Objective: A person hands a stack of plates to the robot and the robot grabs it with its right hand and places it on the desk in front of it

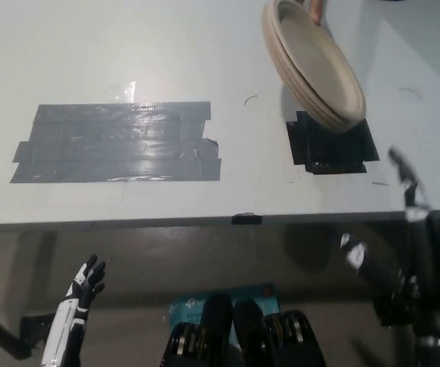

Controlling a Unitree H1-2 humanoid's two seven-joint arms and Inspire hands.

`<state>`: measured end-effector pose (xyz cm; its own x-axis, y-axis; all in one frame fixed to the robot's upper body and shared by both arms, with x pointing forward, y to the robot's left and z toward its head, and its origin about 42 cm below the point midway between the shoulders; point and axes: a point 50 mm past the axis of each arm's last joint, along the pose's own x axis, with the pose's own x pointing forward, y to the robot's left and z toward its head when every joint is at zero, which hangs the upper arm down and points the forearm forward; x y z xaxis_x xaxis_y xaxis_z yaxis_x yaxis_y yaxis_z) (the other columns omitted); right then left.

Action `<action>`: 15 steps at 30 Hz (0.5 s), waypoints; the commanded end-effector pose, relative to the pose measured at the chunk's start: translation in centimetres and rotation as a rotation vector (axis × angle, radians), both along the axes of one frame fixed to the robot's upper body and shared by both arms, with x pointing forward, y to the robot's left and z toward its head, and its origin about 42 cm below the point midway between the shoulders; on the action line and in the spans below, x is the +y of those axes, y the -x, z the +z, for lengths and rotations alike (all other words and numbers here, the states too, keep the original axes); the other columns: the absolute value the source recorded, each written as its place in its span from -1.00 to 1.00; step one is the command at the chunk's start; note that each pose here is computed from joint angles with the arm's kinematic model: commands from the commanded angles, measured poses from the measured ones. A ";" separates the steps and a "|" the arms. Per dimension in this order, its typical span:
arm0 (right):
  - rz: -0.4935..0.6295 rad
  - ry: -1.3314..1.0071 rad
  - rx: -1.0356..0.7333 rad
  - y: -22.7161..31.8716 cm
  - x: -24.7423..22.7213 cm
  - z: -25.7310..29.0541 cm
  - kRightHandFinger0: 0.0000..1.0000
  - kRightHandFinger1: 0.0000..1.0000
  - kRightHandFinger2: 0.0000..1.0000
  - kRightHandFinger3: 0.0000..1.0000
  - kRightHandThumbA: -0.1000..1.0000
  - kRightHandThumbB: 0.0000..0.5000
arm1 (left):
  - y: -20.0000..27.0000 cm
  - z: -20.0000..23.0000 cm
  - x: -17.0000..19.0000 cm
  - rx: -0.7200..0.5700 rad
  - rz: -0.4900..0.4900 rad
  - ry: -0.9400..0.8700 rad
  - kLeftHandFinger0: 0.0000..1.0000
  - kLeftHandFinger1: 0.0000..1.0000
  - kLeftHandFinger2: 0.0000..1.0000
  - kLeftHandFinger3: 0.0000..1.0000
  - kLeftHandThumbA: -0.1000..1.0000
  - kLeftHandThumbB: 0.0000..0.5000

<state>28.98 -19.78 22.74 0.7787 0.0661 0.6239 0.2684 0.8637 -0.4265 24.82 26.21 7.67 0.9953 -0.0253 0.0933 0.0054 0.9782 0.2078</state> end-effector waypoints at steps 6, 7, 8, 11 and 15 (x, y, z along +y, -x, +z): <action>-0.236 0.096 -0.249 -4.0 0.6 6.6 1.00 1.00 1.00 1.00 0.88 0.20 | 0.2 0.1 -0.1 -0.034 -0.001 -0.008 1.00 1.00 1.00 1.00 1.00 0.13; -0.248 0.104 -0.239 -4.9 0.6 6.9 1.00 1.00 1.00 1.00 0.90 0.23 | 0.3 0.0 -0.1 -0.032 -0.003 -0.004 1.00 1.00 1.00 1.00 1.00 0.11; -0.249 0.107 -0.235 -5.3 0.6 6.9 1.00 1.00 1.00 1.00 0.85 0.25 | 0.4 0.0 -0.1 -0.029 -0.002 -0.002 1.00 1.00 1.00 1.00 1.00 0.11; -0.268 0.151 -0.206 -7.3 0.8 6.9 1.00 1.00 1.00 1.00 0.83 0.33 | 0.4 -0.1 -0.2 -0.029 -0.003 -0.005 1.00 1.00 1.00 1.00 1.00 0.11; -0.263 0.214 -0.154 -10.1 0.9 6.8 1.00 1.00 1.00 1.00 0.87 0.57 | 0.3 0.0 -0.3 -0.028 -0.005 -0.005 1.00 1.00 1.00 1.00 1.00 0.14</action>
